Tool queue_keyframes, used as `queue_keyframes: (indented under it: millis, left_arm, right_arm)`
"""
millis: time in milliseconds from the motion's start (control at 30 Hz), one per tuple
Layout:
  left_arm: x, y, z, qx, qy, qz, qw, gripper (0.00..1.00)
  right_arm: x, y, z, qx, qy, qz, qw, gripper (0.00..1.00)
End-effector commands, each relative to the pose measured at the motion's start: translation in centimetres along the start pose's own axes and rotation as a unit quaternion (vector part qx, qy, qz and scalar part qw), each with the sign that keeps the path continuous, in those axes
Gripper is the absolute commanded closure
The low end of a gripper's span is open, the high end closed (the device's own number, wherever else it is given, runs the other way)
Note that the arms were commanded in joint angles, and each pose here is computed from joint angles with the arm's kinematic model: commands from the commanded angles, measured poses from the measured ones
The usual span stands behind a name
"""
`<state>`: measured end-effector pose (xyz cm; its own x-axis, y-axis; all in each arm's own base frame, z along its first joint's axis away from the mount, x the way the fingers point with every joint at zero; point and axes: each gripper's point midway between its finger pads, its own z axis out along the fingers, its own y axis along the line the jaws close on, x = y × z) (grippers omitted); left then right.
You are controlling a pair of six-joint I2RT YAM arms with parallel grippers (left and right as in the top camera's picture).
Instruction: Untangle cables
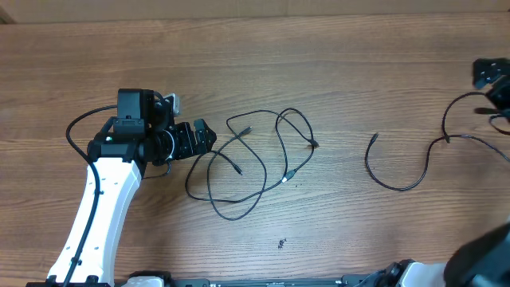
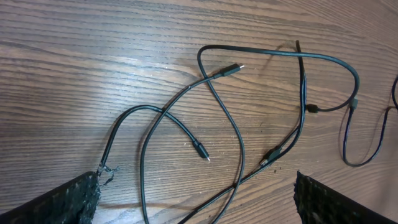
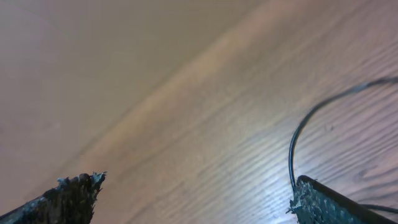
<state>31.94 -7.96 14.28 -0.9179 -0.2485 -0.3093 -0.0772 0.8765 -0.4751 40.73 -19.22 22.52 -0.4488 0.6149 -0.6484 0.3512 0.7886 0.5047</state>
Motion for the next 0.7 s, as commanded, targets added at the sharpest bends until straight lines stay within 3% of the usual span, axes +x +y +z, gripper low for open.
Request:
queue_keyframes:
  millis: [0, 200, 433, 667]
  left_arm:
    - [-0.2, 0.0, 0.0, -0.001, -0.002, 0.009, 1.0, 0.0]
    - [-0.2, 0.0, 0.0, -0.001, -0.002, 0.009, 1.0, 0.0]
    - [-0.2, 0.0, 0.0, -0.001, -0.002, 0.009, 1.0, 0.0]
    - [-0.2, 0.0, 0.0, -0.001, -0.002, 0.009, 1.0, 0.0]
  right_arm:
    - [2.7, -2.0, 3.8, 0.032, 0.05, -0.002, 0.998, 0.0]
    - [7.4, -4.6, 8.5, 0.087, 0.119, -0.01, 0.989, 0.0]
    - [9.0, -8.7, 8.4, 0.21, 0.127, -0.029, 0.969, 0.0]
    - [12.2, -10.0, 9.2, 0.213, 0.15, -0.024, 0.965, 0.04]
